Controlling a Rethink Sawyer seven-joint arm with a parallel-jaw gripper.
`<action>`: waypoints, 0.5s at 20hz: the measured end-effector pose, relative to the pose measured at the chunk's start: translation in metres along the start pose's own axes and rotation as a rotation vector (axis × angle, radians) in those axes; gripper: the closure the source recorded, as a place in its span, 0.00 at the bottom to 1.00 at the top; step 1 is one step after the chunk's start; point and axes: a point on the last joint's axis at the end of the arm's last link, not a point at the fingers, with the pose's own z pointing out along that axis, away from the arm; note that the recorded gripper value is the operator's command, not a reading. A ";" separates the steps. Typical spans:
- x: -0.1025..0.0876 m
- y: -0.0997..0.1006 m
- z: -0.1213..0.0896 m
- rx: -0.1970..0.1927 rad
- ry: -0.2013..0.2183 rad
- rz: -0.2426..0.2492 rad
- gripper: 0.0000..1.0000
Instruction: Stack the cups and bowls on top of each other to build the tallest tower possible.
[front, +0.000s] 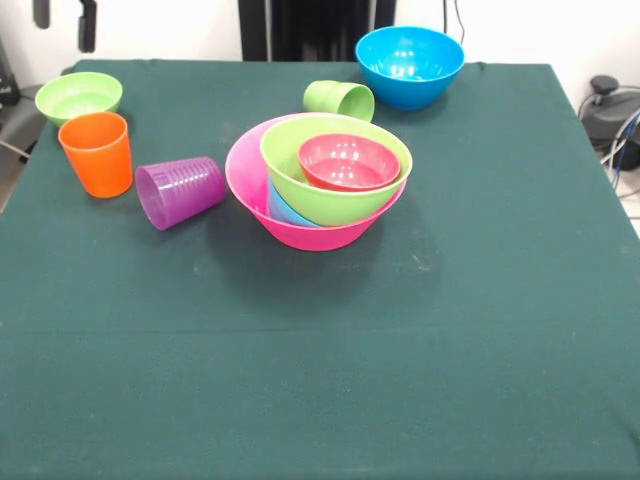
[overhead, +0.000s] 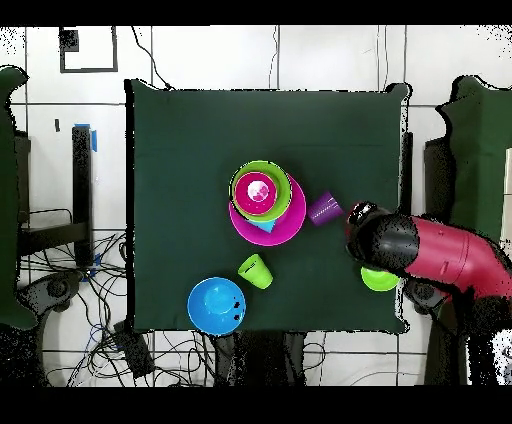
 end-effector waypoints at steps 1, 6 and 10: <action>0.010 -0.002 0.002 0.007 -0.001 0.006 0.00; 0.042 -0.006 0.011 0.038 -0.049 0.055 0.00; 0.049 -0.008 0.019 0.049 -0.099 0.087 0.00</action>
